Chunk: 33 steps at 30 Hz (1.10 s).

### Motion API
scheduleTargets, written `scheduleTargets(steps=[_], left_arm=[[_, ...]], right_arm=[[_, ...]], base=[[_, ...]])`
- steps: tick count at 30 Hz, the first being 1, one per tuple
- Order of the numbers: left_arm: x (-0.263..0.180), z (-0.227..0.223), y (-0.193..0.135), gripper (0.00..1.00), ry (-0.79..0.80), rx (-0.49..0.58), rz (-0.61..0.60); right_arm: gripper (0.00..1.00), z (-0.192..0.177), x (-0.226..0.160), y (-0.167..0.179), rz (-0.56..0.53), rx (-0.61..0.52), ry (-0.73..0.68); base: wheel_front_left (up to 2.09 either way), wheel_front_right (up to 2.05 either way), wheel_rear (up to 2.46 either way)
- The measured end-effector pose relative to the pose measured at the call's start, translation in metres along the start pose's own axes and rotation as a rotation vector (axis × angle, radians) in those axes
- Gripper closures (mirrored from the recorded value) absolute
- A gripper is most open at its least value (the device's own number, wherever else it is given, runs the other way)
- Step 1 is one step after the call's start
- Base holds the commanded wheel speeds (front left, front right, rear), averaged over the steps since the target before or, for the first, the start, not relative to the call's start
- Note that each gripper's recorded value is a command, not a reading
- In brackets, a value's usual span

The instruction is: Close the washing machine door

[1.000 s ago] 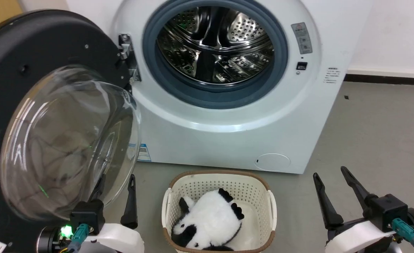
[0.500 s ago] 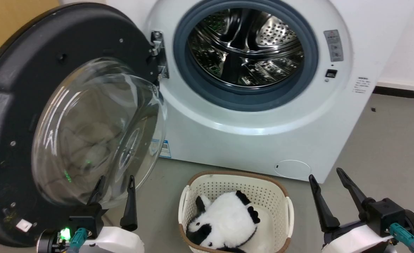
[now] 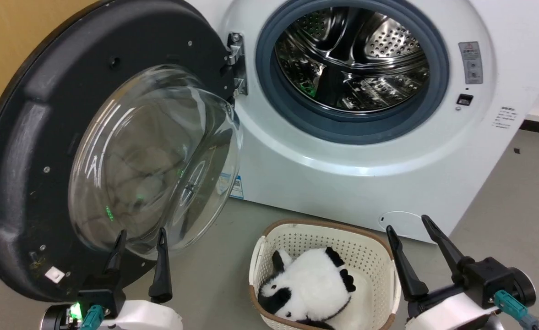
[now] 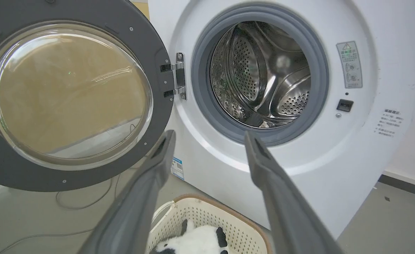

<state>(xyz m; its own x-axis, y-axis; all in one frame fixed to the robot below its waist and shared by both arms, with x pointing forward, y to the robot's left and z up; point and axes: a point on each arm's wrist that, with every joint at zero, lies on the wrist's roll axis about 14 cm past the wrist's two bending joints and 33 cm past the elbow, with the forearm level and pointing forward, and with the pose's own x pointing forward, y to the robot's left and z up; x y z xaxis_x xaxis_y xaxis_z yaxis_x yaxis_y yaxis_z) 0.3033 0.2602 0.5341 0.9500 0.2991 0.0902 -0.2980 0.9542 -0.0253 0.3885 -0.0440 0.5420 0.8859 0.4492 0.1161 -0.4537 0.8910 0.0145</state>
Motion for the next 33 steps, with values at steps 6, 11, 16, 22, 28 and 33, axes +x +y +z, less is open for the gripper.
scheduleTargets(steps=[6, 11, 16, 22, 28, 33], left_arm=[[-0.007, 0.001, 0.015, 0.00, -0.006, -0.007, 0.053], [-0.012, 0.004, 0.026, 0.00, -0.019, -0.010, 0.091], [-0.019, 0.004, 0.036, 0.00, -0.024, -0.012, 0.129], [-0.025, 0.009, 0.047, 0.00, -0.042, -0.012, 0.175], [-0.034, 0.009, 0.057, 0.00, -0.046, -0.009, 0.215], [-0.040, 0.012, 0.063, 0.00, -0.057, -0.006, 0.242]], right_arm=[[0.00, 0.001, 0.010, 0.016, 0.052, 0.008, -0.012], [0.00, 0.001, 0.016, 0.028, 0.090, 0.018, -0.022], [0.00, -0.001, 0.020, 0.041, 0.132, 0.032, -0.024], [0.00, 0.000, 0.028, 0.058, 0.186, 0.050, -0.038], [0.00, 0.001, 0.034, 0.070, 0.222, 0.070, -0.049], [0.00, 0.003, 0.036, 0.080, 0.256, 0.078, -0.060]], base=[[0.00, 0.00, 0.00], [0.00, 0.00, 0.00], [0.00, 0.00, 0.00], [-0.05, -0.05, -0.05], [-0.09, -0.09, -0.09], [-0.06, -0.06, -0.06]])
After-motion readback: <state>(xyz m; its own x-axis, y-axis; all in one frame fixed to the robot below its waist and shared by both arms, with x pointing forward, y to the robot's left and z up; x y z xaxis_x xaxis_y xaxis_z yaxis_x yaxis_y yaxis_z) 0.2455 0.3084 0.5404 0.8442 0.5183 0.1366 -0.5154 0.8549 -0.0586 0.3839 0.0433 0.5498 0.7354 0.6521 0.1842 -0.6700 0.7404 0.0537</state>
